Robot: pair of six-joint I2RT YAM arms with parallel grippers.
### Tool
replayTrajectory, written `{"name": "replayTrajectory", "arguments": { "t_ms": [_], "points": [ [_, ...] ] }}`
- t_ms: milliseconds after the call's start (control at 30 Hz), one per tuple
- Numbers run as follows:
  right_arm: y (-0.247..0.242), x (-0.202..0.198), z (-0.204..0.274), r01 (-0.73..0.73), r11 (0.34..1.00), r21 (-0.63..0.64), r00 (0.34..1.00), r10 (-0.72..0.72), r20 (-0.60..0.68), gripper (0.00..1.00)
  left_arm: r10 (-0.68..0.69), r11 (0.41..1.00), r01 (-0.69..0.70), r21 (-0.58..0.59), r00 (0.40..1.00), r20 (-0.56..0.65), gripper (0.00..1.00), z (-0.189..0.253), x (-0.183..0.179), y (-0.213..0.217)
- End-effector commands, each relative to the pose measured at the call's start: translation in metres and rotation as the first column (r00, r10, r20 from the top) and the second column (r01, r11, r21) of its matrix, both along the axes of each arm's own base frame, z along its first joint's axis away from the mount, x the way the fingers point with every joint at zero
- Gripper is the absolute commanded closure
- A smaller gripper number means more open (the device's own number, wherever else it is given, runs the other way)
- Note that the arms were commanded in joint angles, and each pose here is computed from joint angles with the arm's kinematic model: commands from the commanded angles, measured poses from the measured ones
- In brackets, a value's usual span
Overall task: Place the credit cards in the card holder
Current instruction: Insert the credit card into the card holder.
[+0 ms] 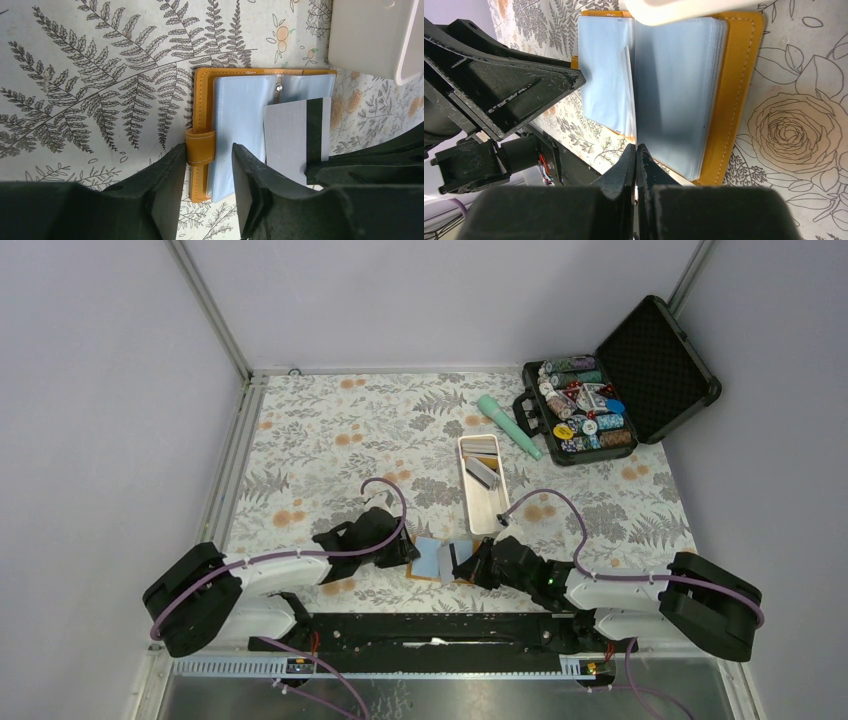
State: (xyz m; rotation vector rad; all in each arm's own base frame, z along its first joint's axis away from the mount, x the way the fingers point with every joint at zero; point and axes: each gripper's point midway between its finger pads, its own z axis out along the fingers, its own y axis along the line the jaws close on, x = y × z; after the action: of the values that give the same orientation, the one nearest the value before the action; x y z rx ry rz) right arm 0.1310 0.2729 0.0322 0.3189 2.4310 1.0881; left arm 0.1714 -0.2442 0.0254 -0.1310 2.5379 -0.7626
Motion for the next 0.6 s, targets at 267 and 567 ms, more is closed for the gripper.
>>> {"name": "replayTrajectory", "arguments": {
  "t_ms": [267,567],
  "points": [
    [-0.0021,0.0070,-0.0043,0.046,0.999,-0.004,0.999,-0.046,0.019,1.00,-0.035,0.999,0.036,0.038,0.999,-0.027,0.66,-0.0107,-0.0062,-0.0011],
    [-0.0054,0.0121,-0.0092,0.075,0.997,-0.016,0.997,-0.074,0.033,1.00,-0.040,0.998,0.041,0.045,0.999,-0.034,0.70,-0.0133,-0.0074,-0.0008]
  ]
}}
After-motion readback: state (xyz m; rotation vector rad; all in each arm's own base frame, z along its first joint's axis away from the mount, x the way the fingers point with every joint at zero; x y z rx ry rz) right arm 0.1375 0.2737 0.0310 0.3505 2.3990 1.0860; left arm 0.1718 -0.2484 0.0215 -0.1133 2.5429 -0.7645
